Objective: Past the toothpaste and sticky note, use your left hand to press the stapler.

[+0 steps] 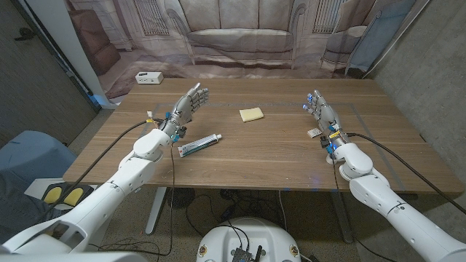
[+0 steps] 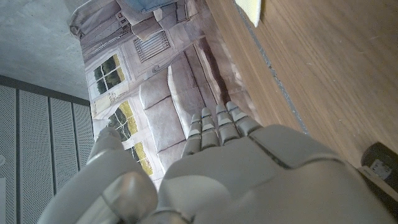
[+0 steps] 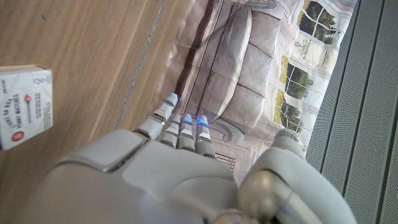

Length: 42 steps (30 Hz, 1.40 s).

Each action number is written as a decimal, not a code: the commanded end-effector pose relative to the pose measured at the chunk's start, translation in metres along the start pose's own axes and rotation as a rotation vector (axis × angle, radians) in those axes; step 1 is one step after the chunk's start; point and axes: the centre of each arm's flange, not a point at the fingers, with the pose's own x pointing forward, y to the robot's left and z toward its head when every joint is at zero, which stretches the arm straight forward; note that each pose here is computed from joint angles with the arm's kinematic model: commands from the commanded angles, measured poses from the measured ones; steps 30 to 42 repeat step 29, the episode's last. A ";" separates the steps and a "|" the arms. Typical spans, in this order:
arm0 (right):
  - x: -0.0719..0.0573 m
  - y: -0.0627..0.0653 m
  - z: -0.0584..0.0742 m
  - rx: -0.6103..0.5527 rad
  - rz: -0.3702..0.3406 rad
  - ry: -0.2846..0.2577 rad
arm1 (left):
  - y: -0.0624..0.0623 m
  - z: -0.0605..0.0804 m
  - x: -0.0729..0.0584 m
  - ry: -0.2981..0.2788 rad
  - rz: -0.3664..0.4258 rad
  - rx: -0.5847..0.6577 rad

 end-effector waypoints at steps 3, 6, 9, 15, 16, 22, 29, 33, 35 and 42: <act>0.002 0.003 -0.002 -0.009 0.014 -0.022 | -0.008 -0.003 0.008 0.015 -0.034 -0.035; 0.003 0.003 -0.003 -0.008 0.014 -0.021 | -0.007 -0.003 0.007 0.017 -0.028 -0.034; 0.004 0.004 -0.003 -0.007 0.011 -0.016 | -0.007 -0.004 0.006 0.018 -0.028 -0.040; 0.004 0.006 -0.001 -0.010 0.017 -0.008 | -0.007 -0.004 0.005 0.006 -0.019 -0.048; 0.004 0.006 -0.001 -0.006 0.015 -0.006 | -0.008 -0.003 0.005 0.003 -0.017 -0.050; 0.003 0.005 0.001 -0.013 0.017 -0.006 | -0.008 -0.003 0.003 -0.003 -0.012 -0.050; 0.004 0.005 0.000 -0.010 0.017 0.001 | -0.007 -0.003 0.001 0.001 -0.009 -0.045; 0.004 0.005 0.000 -0.010 0.017 0.001 | -0.007 -0.003 0.001 0.001 -0.009 -0.045; 0.004 0.005 0.000 -0.010 0.017 0.001 | -0.007 -0.003 0.001 0.001 -0.009 -0.045; 0.004 0.005 0.000 -0.010 0.017 0.001 | -0.007 -0.003 0.001 0.001 -0.009 -0.045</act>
